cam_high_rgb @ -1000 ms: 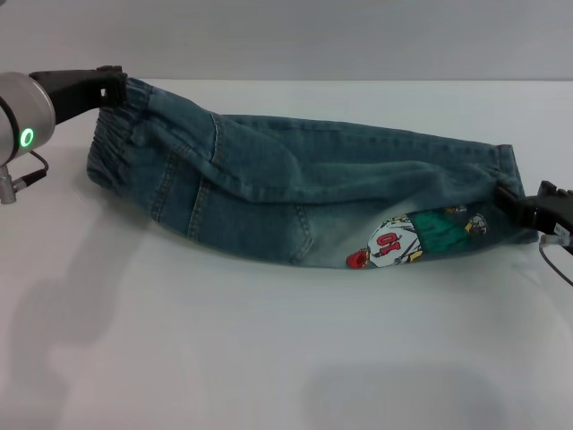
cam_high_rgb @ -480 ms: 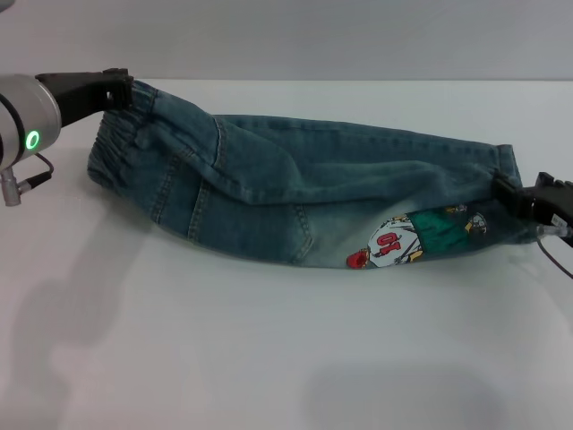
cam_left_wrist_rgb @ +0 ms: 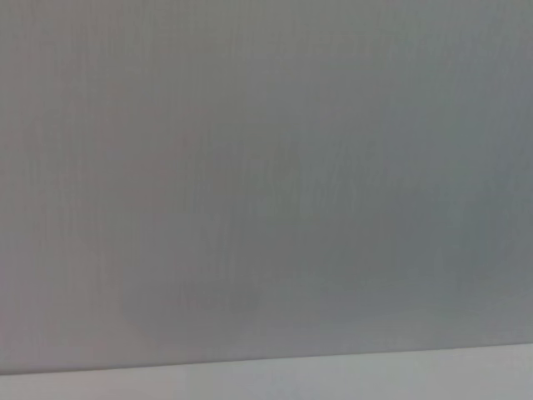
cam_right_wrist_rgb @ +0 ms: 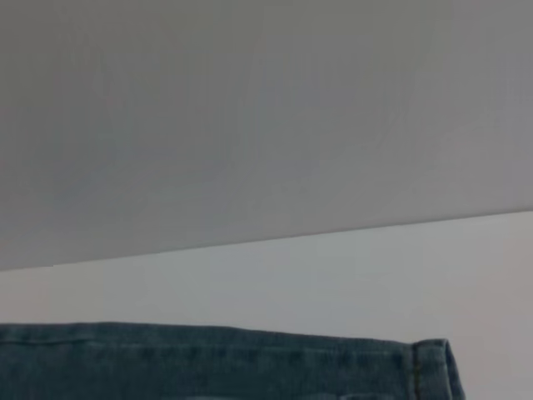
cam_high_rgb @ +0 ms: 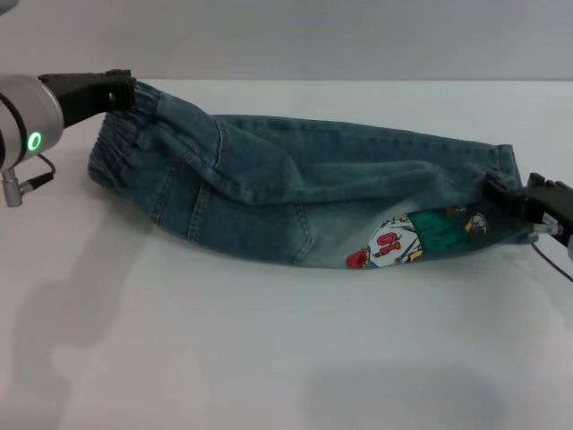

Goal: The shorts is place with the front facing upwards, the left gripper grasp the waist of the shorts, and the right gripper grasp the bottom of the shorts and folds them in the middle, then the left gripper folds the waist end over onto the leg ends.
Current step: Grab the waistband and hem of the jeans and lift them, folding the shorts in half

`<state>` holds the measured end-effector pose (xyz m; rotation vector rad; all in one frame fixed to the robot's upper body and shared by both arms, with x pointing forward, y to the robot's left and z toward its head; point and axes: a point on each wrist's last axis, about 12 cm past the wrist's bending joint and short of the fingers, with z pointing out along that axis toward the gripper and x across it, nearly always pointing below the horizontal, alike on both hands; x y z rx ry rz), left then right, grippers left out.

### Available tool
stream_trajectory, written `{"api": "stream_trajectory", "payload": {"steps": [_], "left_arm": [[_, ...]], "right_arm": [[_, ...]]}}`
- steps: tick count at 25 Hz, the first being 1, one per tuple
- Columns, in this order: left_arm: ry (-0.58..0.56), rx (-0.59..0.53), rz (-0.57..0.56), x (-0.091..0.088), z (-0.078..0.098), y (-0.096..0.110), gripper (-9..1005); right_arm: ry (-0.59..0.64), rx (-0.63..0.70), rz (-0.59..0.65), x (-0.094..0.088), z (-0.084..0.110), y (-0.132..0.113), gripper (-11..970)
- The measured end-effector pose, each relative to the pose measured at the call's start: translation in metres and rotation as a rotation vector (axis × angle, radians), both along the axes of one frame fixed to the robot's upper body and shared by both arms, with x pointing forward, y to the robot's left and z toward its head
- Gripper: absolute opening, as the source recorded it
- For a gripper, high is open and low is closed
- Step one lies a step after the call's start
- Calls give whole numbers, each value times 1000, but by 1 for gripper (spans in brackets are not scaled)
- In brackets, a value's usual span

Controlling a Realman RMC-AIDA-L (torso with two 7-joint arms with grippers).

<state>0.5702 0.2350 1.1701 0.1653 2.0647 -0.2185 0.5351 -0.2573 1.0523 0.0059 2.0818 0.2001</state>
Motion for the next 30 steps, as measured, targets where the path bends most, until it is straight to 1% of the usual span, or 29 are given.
{"api": "stream_trajectory", "payload": {"steps": [5, 10, 13, 18, 25, 29, 30], "left_arm": [[2, -4, -3, 0, 0, -1, 39], [2, -5, -4, 0, 0, -1, 40], [1, -6, -4, 0, 0, -1, 40], [0, -6, -5, 1, 0, -2, 40], [0, -6, -6, 2, 0, -2, 40], [-3, -4, -9, 2, 0, -2, 41], [-4, 0, -11, 2, 0, -3, 41]], "right_arm": [[6, 9, -4, 1, 0, 0, 607], [-4, 11, 2, -2, 6, 2, 604], [-17, 9, 3, -4, 11, 2, 522], [4, 8, -2, -5, 9, -1, 386], [-1, 23, -51, -4, 10, -12, 128], [-11, 19, -35, -3, 15, -9, -1], [-12, 18, -29, -2, 15, -7, 53]]}}
